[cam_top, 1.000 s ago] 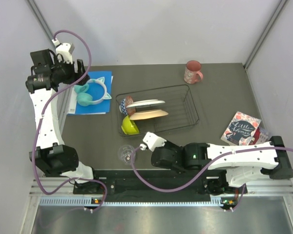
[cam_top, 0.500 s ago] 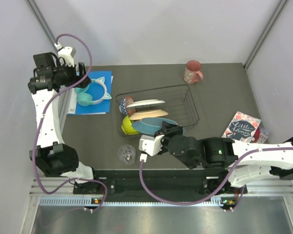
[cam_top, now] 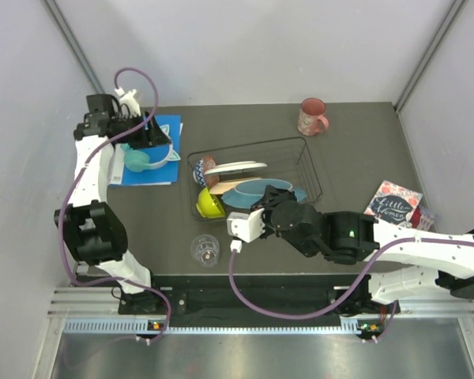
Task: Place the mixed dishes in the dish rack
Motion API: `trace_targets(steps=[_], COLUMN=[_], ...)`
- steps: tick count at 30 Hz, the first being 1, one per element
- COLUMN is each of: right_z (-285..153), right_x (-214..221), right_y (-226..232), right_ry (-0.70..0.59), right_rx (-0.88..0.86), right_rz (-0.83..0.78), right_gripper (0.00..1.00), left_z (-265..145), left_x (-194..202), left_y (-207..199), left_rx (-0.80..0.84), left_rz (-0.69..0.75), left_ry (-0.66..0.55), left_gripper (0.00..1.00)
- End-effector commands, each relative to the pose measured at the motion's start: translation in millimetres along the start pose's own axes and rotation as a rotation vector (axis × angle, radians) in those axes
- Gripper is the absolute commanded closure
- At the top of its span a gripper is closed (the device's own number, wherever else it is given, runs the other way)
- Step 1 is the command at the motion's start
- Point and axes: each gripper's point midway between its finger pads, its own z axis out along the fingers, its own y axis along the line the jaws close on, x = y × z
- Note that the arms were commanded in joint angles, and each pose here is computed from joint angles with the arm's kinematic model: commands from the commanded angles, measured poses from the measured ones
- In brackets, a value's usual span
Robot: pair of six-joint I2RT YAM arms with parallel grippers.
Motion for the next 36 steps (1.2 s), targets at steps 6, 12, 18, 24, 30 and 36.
trace_targets(steps=[6, 12, 18, 24, 30, 36], right_z=[-35, -44, -45, -38, -23, -7], right_x=[-5, -15, -22, -26, -13, -3], right_y=[-42, -34, -14, 6, 16, 12], right_ry=[-0.092, -0.138, -0.165, -0.204, -0.182, -0.180], right_rx=[0.131, 0.099, 0.055, 0.029, 0.046, 0.072], right_rz=[0.179, 0.238, 0.264, 0.269, 0.285, 0.296], right_gripper=[1.00, 1.00, 1.00, 1.00, 1.00, 1.00], left_z=[34, 57, 76, 104, 129, 142], left_x=[30, 41, 47, 67, 72, 59], left_y=[-18, 2, 13, 6, -1, -2], left_rx=[0.009, -0.105, -0.203, -0.220, -0.200, -0.174], left_rz=[0.034, -0.004, -0.059, -0.065, -0.009, -0.010], left_ry=[0.076, 0.101, 0.098, 0.145, 0.202, 0.182], left_gripper=[0.30, 0.29, 0.29, 0.29, 0.38, 0.41])
